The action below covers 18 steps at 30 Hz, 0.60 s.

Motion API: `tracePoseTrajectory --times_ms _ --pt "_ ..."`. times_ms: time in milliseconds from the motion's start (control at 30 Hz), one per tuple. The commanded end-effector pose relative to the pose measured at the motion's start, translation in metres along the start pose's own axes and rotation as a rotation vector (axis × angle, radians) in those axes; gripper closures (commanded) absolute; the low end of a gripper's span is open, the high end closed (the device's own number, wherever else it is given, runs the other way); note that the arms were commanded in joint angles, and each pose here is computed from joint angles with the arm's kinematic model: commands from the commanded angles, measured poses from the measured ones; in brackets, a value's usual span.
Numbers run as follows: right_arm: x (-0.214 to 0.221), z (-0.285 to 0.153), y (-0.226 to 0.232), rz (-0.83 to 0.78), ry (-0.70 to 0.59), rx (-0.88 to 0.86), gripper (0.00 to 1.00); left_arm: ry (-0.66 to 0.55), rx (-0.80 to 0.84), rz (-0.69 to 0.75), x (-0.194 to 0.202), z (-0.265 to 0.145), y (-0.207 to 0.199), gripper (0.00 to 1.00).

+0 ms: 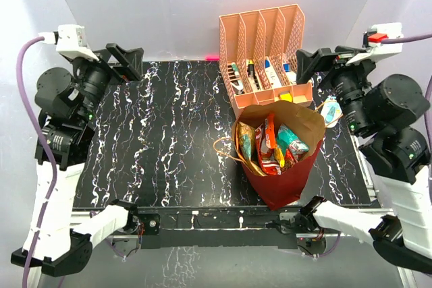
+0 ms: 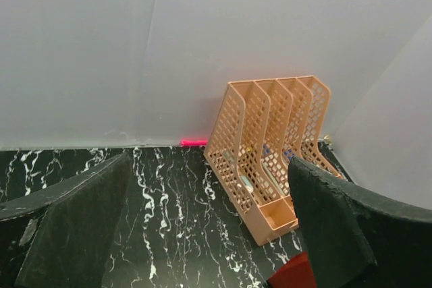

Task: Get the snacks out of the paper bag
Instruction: Adjust the paper bag at the center of the board.

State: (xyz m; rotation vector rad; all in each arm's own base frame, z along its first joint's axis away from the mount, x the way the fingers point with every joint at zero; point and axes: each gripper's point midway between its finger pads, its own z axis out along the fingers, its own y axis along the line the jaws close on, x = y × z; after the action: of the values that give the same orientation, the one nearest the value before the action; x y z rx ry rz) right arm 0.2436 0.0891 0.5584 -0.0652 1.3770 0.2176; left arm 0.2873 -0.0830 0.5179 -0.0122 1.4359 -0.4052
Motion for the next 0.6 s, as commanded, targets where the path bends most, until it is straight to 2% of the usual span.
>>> tracePoseTrajectory --times_ms 0,300,567 --pt "0.027 -0.003 -0.025 0.014 0.059 0.09 0.02 0.008 -0.066 -0.001 0.013 0.012 0.015 0.02" --pt "0.102 -0.039 -0.092 0.01 0.238 0.323 0.02 0.102 -0.048 0.038 0.089 0.029 0.019 0.02" --pt "0.149 -0.079 -0.124 0.095 0.343 0.487 0.02 0.191 0.031 0.099 0.165 0.027 -0.002 0.02"
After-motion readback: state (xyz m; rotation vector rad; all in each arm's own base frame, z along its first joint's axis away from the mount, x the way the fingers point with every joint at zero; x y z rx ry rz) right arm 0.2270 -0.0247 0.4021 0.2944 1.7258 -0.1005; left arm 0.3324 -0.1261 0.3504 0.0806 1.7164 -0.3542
